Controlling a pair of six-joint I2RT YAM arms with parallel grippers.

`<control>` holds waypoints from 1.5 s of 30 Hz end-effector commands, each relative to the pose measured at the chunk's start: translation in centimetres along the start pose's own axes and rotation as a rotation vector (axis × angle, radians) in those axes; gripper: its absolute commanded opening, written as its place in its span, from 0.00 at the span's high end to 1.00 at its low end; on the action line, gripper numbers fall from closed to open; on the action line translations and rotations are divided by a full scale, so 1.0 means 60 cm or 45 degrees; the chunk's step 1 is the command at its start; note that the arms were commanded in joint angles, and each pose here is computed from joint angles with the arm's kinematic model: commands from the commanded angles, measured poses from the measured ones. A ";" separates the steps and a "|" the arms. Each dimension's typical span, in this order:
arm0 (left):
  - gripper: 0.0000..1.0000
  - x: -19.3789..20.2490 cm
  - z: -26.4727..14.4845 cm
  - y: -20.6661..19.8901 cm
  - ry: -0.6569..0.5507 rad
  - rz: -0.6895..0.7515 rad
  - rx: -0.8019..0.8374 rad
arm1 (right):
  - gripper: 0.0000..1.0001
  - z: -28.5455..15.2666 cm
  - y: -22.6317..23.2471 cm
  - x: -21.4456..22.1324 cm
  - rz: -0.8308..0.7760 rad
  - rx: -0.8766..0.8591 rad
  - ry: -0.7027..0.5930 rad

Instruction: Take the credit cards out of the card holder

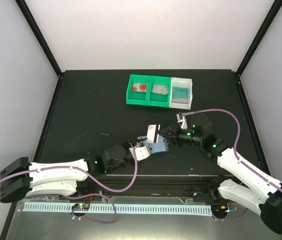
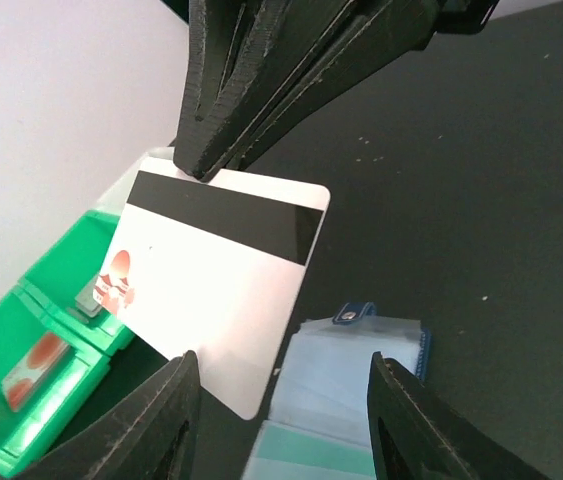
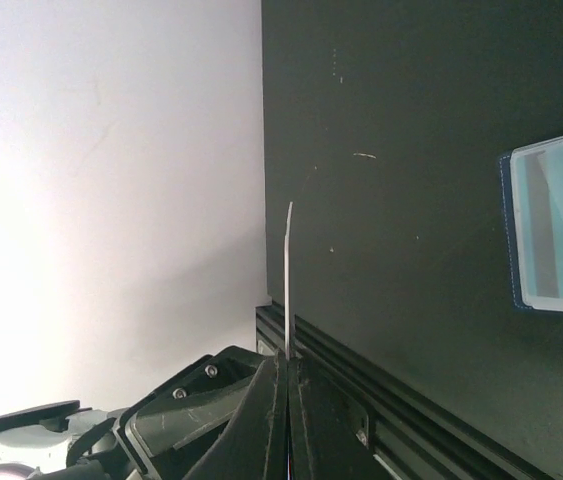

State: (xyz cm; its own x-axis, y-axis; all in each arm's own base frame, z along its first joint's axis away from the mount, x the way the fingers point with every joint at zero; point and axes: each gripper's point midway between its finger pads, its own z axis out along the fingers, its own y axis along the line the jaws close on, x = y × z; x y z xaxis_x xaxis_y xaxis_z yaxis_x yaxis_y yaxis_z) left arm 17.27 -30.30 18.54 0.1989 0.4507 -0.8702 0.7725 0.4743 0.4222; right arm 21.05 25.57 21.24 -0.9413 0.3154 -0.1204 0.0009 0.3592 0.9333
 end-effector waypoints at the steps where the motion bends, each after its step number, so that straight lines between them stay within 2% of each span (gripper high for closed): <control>1: 0.52 -0.045 0.008 0.031 -0.065 0.086 -0.141 | 0.99 0.001 0.007 0.011 -0.001 -0.037 0.032; 5: 0.54 -0.044 0.013 0.027 -0.050 0.109 -0.162 | 0.99 0.007 0.005 0.017 -0.003 -0.035 0.058; 7: 0.61 -0.042 0.014 0.027 -0.043 0.114 -0.177 | 0.99 0.008 0.004 0.019 -0.002 -0.036 0.063; 12: 0.93 -0.035 0.013 0.028 -0.025 0.104 -0.194 | 0.99 0.009 0.001 0.020 -0.015 -0.032 0.065; 14: 0.98 -0.033 0.010 0.029 -0.023 0.071 -0.196 | 0.99 0.009 -0.002 0.021 -0.017 -0.031 0.062; 18: 0.98 -0.024 0.004 0.036 0.000 -0.029 -0.225 | 0.97 0.010 -0.008 0.021 -0.067 -0.031 0.058; 23: 0.98 -0.011 -0.001 0.034 0.020 -0.174 -0.186 | 0.60 0.004 -0.005 0.016 -0.214 -0.028 0.023; 25: 0.98 0.001 -0.003 0.039 0.065 -0.246 -0.166 | 0.51 -0.002 -0.001 0.013 -0.300 -0.025 -0.005; 28: 0.99 0.002 -0.010 0.045 0.064 -0.369 -0.123 | 0.45 -0.011 0.010 0.010 -0.453 -0.028 -0.034; 32: 0.99 -0.003 -0.024 0.057 -0.007 -0.597 -0.030 | 0.41 -0.015 0.015 0.010 -0.584 -0.042 -0.048; 36: 0.98 -0.008 -0.040 0.076 -0.076 -0.913 0.086 | 0.40 -0.008 0.015 0.016 -0.651 -0.099 -0.028; 45: 0.98 -0.069 -0.077 0.067 -0.225 -1.270 0.378 | 0.46 0.007 0.043 0.036 -0.642 -0.333 0.046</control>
State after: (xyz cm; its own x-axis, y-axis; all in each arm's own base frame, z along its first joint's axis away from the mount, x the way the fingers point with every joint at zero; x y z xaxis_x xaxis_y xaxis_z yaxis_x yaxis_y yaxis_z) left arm 19.21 -25.65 23.11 -0.3936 -0.0974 -0.9141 0.7496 0.5417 -0.3804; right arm 19.79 26.46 20.71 -0.8474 0.1284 -0.5152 -0.4433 0.3629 0.8196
